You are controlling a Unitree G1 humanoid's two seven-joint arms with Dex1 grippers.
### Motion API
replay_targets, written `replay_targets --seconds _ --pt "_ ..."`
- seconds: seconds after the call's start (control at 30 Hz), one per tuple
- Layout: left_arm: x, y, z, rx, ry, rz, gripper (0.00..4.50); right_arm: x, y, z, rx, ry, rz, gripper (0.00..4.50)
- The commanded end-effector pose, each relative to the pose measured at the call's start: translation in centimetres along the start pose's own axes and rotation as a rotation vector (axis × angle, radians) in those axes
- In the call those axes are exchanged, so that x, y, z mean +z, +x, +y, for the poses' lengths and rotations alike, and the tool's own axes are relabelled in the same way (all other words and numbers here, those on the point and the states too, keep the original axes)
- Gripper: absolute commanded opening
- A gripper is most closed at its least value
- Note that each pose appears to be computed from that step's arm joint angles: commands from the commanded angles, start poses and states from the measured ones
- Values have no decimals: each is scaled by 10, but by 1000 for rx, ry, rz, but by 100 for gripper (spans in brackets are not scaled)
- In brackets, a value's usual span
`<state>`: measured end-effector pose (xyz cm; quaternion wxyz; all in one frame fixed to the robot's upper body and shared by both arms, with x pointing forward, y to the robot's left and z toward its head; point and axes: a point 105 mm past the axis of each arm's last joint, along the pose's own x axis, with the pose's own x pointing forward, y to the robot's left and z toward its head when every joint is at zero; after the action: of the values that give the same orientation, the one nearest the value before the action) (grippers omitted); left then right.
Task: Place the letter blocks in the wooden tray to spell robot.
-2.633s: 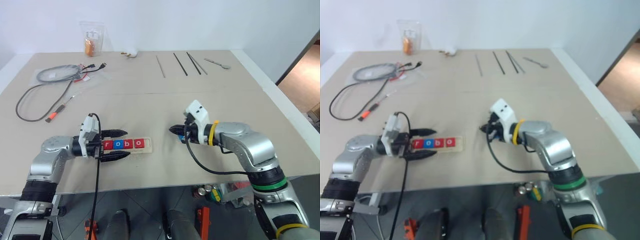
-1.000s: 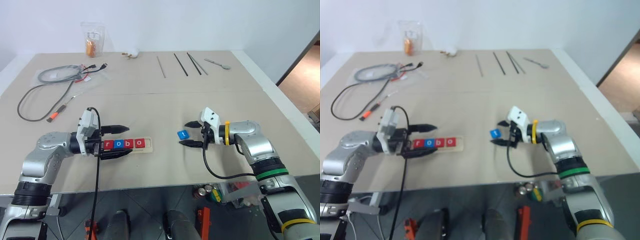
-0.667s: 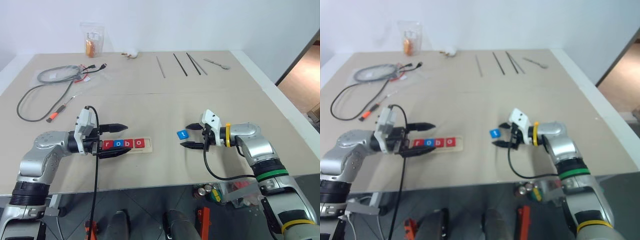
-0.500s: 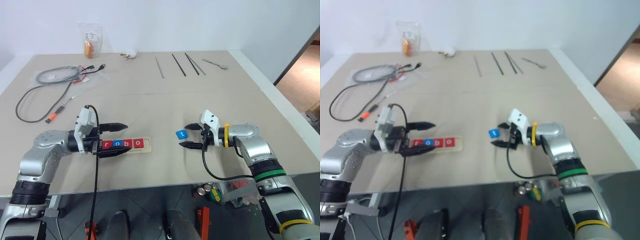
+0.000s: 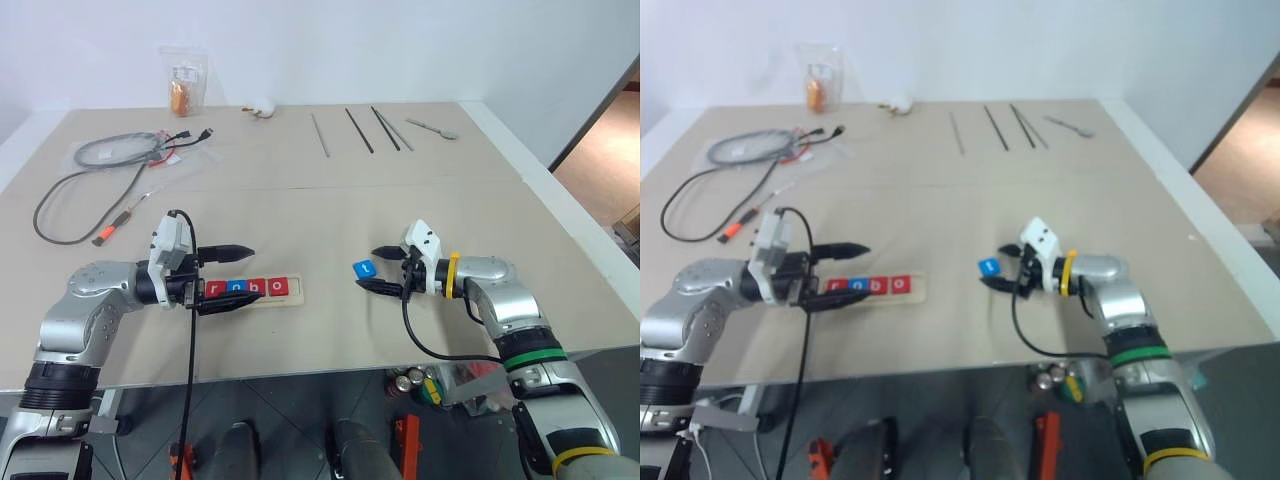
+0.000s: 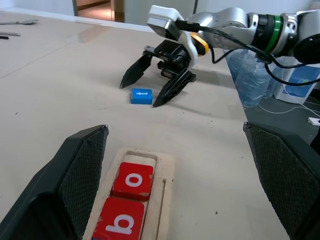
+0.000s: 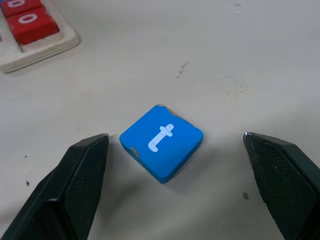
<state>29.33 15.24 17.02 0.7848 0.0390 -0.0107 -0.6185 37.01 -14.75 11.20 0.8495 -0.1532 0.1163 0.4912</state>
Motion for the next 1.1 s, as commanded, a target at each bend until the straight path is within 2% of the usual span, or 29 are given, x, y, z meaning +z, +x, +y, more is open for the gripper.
replay_targets --seconds 0.03,0.27,0.5,0.53,0.57,0.63,0.9,0.93,0.97,1.1 --pt "7 -2 2 17 41 -16 450 5 -3 7 -41 9 -56 420" --pt "6 0 4 11 42 -21 450 5 -2 16 -42 25 -70 420" --pt "4 1 5 15 38 -25 450 17 -9 12 -80 23 -117 420" --pt "3 1 4 17 37 -26 450 18 -9 12 -84 25 -123 390" --pt "3 1 4 18 36 -27 450 18 -10 12 -88 29 -128 384" --pt "3 2 4 19 35 -30 450 18 -10 12 -96 33 -132 319" --pt "5 3 2 14 38 -43 450 15 -10 18 -107 65 -139 319" --pt "5 4 2 12 37 -43 450 13 -10 18 -108 68 -131 293" --pt "5 5 2 9 37 -43 450 11 -10 17 -121 73 -120 237" --pt "5 7 3 4 37 -46 450 14 -16 10 -158 88 -119 237"
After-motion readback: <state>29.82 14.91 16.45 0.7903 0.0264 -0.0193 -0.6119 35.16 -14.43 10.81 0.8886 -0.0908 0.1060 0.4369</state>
